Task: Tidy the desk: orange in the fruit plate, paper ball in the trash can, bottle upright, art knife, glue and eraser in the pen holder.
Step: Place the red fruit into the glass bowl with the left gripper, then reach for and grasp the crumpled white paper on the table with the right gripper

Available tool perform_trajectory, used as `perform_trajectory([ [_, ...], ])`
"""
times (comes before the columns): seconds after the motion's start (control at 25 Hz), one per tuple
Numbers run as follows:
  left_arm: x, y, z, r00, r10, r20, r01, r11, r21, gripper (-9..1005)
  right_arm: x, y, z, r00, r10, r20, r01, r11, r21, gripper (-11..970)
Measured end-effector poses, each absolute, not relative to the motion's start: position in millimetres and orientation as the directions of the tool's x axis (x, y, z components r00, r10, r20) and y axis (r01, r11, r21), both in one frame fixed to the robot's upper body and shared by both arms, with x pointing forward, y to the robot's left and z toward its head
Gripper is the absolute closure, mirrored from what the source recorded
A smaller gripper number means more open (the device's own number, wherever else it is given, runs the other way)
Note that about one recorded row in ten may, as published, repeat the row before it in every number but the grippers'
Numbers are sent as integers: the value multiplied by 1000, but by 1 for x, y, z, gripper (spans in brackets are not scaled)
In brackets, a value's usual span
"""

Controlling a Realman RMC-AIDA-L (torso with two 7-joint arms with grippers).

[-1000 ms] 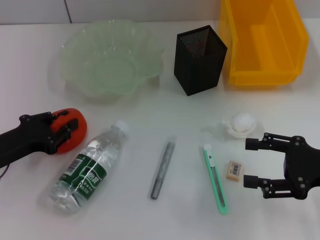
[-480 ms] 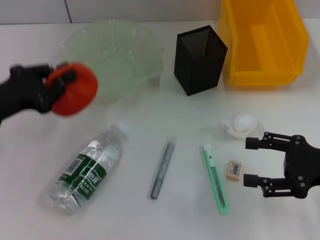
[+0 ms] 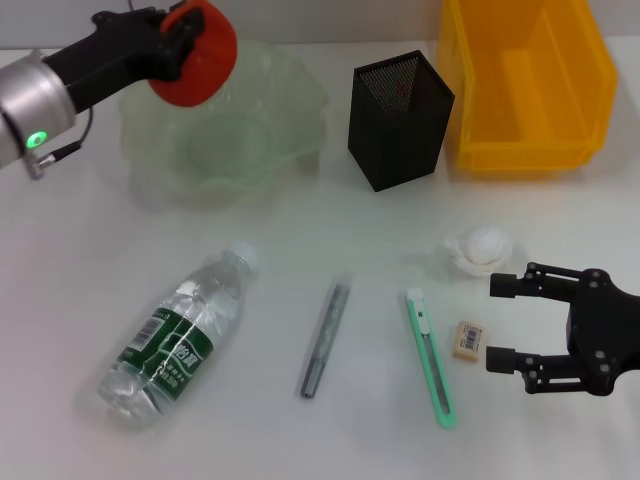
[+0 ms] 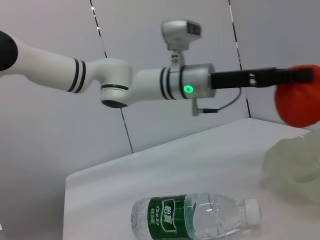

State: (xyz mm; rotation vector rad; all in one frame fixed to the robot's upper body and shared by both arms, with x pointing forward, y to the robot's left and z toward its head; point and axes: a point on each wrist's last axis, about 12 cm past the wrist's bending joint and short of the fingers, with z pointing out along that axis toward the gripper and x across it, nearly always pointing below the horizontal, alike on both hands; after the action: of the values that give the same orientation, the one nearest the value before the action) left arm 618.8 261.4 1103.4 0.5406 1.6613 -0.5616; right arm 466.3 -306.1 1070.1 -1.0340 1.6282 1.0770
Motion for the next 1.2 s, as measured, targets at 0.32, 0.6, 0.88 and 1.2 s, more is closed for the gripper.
perform_trajectory([
  [0.32, 621, 251, 1096, -138, 63, -988, 633, 773, -39, 795, 465, -306, 1069, -254, -150, -955, -940, 272, 207, 135],
  [0.6, 592, 261, 1095, -109, -5, -994, 721, 688, -82, 389, 472, -320, 1089, -312, -65, -948, -899, 343, 272, 135],
  [0.88, 520, 275, 1074, -115, 20, -993, 869, 487, -91, 253, 494, -343, 1151, -544, -160, -823, -765, 497, 409, 136],
  [1.2, 468, 280, 1051, -168, 87, -982, 920, 370, -125, 160, 541, -297, 1186, -747, -385, -541, -597, 746, 293, 136],
])
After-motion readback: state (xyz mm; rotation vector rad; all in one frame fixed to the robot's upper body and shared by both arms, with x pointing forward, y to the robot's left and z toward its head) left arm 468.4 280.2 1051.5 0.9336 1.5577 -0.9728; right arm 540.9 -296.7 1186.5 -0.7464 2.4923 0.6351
